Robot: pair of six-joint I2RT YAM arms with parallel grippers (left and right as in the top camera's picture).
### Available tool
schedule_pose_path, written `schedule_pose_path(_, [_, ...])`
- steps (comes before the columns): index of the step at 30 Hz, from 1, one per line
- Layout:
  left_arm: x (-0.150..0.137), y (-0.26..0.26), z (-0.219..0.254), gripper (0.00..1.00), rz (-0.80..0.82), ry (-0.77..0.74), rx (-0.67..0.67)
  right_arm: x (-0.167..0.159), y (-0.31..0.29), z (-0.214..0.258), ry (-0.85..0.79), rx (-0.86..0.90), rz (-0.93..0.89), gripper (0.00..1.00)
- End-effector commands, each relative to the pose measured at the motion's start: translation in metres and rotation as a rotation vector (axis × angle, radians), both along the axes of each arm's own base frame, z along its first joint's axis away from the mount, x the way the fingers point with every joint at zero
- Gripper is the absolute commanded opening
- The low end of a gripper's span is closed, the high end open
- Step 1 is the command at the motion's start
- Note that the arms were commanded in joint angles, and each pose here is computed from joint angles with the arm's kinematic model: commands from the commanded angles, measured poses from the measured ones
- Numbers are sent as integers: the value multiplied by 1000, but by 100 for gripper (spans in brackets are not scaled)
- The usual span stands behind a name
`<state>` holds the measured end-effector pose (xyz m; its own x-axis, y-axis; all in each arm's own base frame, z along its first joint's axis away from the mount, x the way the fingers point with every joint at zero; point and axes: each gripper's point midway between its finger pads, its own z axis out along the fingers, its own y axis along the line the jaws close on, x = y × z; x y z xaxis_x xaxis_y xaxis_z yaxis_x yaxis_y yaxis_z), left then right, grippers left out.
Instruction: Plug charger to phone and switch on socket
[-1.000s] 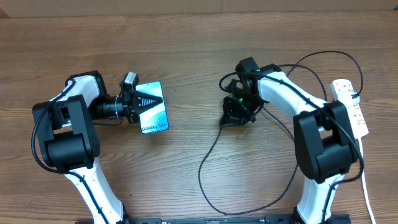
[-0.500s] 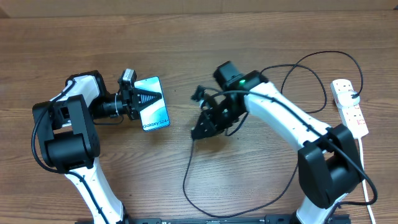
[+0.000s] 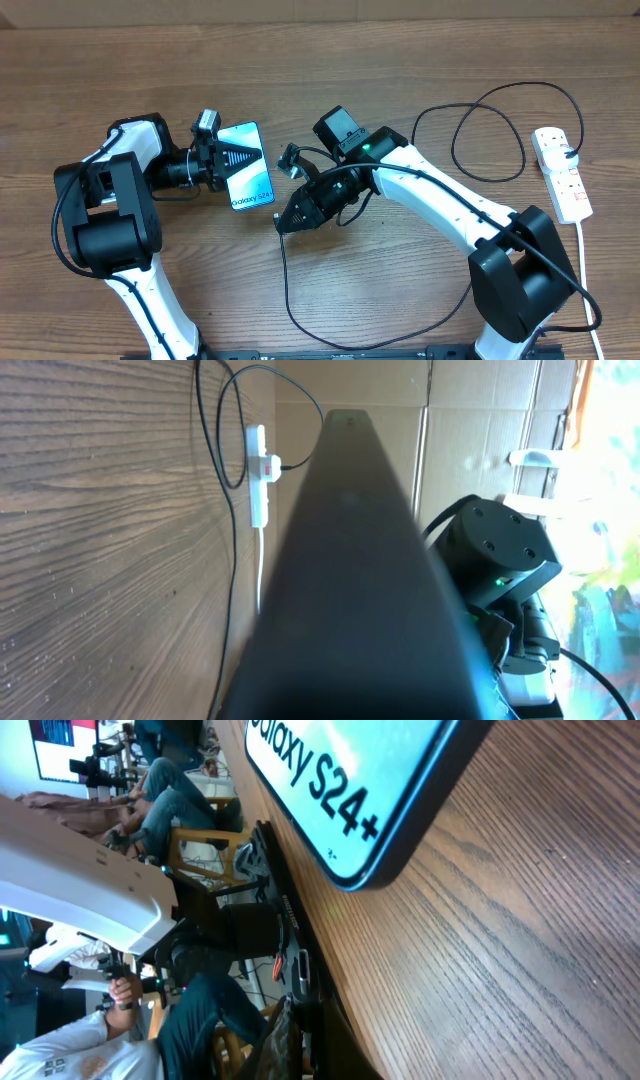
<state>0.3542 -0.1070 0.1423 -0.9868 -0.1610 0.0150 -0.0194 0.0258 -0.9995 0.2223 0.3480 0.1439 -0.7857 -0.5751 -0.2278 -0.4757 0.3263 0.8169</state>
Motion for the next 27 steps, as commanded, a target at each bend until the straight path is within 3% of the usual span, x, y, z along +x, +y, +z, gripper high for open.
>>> schedule_pose_path(1, [9,-1,17,4,27,-111,-17,10,-10,-3,-4,-64,-62,4])
schedule_pose_path(11, [13,12,13,4,50,-141,2,54,-95,-58,-87,-540,-297,4])
schedule_pose_path(19, [10,13,10,4,38,-137,20,65,-107,-64,-76,-599,-389,4])
schedule_pose_path(27, [10,13,10,4,38,-117,16,81,-139,-96,-195,-770,-461,4])
